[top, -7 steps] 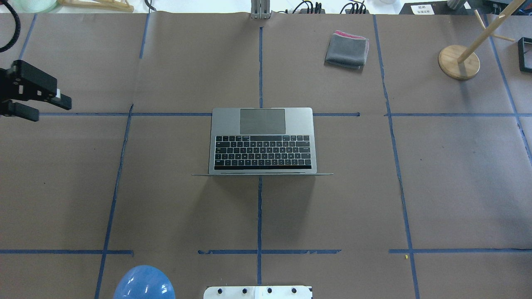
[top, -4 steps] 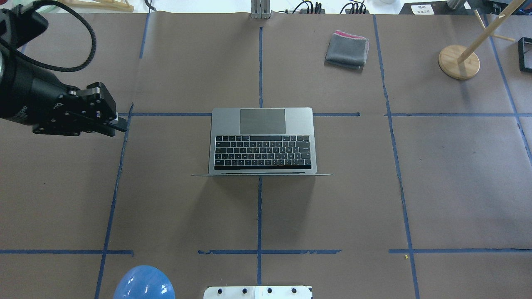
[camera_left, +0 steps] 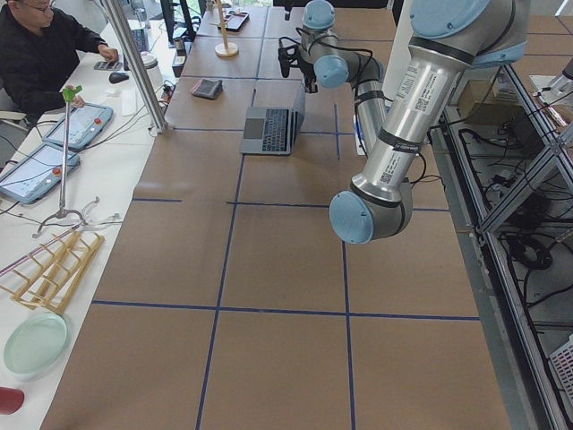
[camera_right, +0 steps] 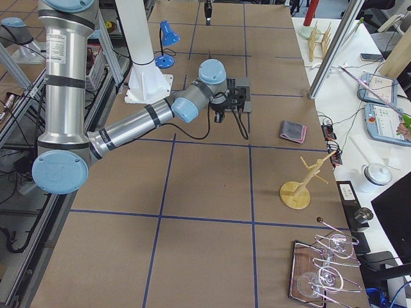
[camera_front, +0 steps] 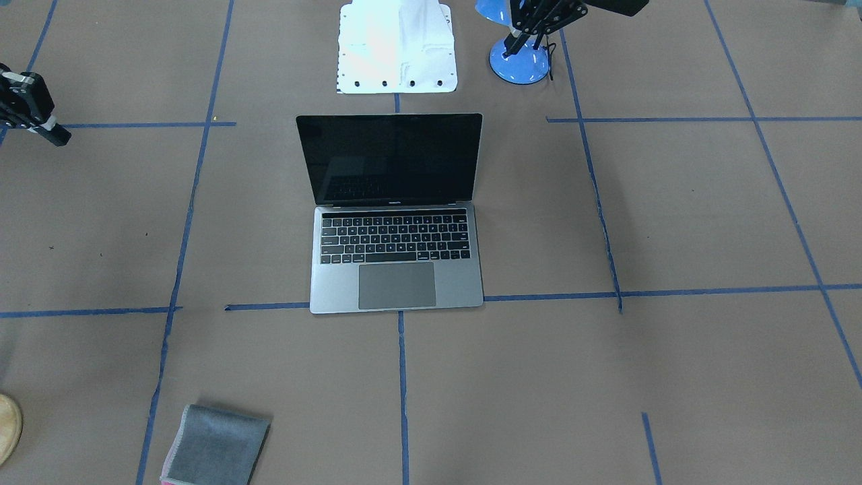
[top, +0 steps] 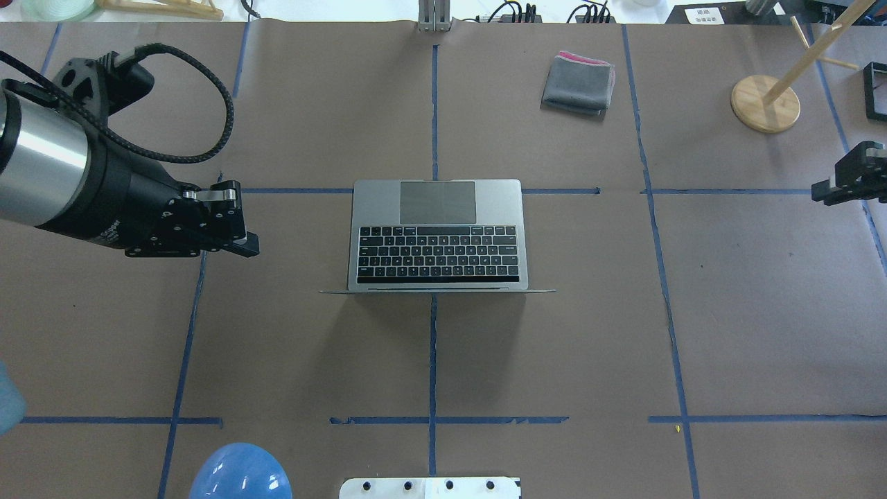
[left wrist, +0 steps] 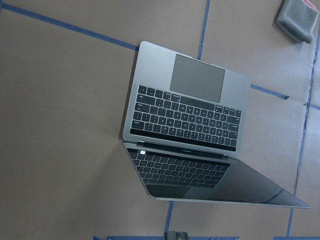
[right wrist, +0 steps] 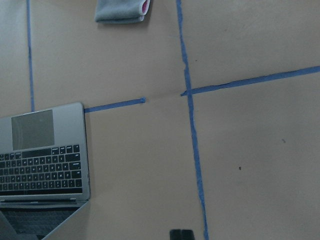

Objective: Close laptop

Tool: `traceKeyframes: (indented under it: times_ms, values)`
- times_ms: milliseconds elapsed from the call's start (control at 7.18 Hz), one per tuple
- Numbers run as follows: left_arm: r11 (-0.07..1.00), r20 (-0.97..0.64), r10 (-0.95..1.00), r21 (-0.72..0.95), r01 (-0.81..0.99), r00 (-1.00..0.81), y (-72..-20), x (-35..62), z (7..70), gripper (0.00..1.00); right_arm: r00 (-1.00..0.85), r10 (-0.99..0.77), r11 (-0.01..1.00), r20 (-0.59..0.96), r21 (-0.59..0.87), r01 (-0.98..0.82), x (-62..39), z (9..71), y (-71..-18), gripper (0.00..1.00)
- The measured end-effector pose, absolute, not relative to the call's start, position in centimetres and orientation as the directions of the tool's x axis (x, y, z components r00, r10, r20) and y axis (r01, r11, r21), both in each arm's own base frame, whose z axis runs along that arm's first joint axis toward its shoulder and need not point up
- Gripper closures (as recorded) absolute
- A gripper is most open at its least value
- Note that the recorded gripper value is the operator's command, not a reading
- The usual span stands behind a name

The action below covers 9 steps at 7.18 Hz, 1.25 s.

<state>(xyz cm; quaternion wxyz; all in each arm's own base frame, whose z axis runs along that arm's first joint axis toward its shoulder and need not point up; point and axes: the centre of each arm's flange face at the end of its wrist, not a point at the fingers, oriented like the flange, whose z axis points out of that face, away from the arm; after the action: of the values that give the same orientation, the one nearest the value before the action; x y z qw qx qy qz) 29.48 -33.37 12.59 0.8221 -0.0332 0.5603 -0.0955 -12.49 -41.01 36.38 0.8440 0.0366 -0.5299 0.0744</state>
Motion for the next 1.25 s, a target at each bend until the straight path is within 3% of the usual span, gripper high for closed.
traceKeyframes:
  times_ms: [418,1254]
  values:
    - [0.986,-0.912,-0.157,-0.124,0.112,0.38,-29.3,35.6,11.9,1.0,0.383,0.122,0.987,0.916,-0.071,-0.145,-20.1,29.8,-36.4,1.0]
    - [0.986,-0.872,-0.15,-0.098,0.133,0.466,-29.9,43.8,12.7,1.0,0.386,0.09,0.982,0.918,-0.019,-0.186,-36.7,22.7,-27.0,1.0]
